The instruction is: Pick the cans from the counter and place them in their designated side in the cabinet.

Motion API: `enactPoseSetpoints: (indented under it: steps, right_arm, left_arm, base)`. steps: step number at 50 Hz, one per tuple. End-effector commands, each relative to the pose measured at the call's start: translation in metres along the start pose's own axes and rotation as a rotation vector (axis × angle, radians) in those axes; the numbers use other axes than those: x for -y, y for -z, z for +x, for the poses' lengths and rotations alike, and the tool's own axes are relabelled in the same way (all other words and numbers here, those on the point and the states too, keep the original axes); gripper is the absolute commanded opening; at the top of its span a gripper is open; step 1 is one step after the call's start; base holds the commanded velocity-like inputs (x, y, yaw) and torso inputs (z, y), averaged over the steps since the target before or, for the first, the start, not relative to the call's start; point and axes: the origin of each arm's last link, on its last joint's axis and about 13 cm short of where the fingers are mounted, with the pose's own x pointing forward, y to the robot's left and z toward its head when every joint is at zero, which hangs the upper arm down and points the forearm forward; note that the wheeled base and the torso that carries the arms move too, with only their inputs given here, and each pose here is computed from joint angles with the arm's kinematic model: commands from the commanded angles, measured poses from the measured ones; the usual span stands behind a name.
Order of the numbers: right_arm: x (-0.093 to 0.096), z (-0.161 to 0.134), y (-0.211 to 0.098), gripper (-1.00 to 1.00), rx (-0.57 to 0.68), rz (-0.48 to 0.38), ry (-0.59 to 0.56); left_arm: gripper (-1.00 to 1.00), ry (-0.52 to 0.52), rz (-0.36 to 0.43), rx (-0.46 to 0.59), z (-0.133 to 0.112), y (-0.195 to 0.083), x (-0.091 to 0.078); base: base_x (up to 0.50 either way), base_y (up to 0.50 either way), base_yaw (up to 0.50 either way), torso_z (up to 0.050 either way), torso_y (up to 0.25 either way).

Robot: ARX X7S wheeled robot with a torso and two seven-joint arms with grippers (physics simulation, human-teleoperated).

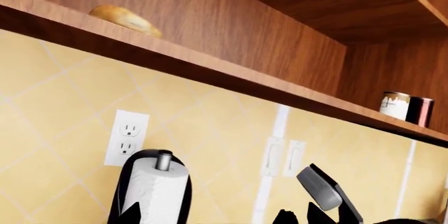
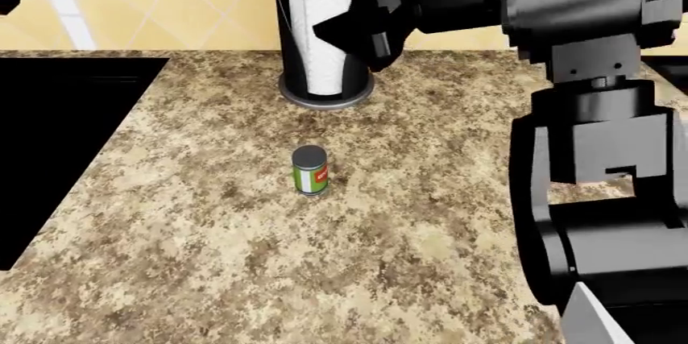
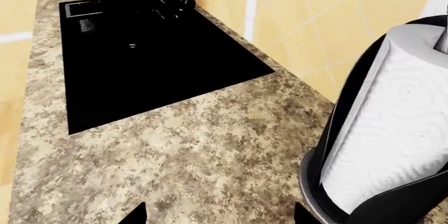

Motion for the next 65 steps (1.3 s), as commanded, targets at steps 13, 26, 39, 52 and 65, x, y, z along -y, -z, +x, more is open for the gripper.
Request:
enactPoseSetpoints:
  steps: [13,26,39,52,65]
  right_arm:
    - [0.01,0.054,0.032,1.0,0.054,-0.026,-0.16]
    - [0.002,0.051,0.051,1.0,0.073,-0.001,-0.213]
    - [0.004,0.063,0.075,1.0,0.032,0.034,-0.233]
    - [0.004,0.069,0.1,1.0,-0.014,0.064,-0.233]
    - [0.006,0.07,0.119,1.0,-0.041,0.08,-0.219]
  left_arm:
    - [1.0,-0.016,-0.019,-0.005,-0.001,0.007,-0.006]
    - [1.0,-0.017,-0.023,-0.011,0.001,0.01,-0.008]
    - [1.0,-0.023,-0.021,-0.02,-0.002,0.01,-0.006]
    - [1.0,-0.029,-0.02,-0.028,-0.001,0.012,-0.008]
    - [1.0,-0.033,-0.018,-0.038,0.003,0.016,-0.01]
  base:
    - [0.0,0.0,0.0,0.0,0.0]
    - [0.0,0.0,0.0,0.0,0.0]
    - [0.0,0.0,0.0,0.0,0.0]
    - [0.0,0.0,0.0,0.0,0.0]
    - [0.0,0.0,0.0,0.0,0.0]
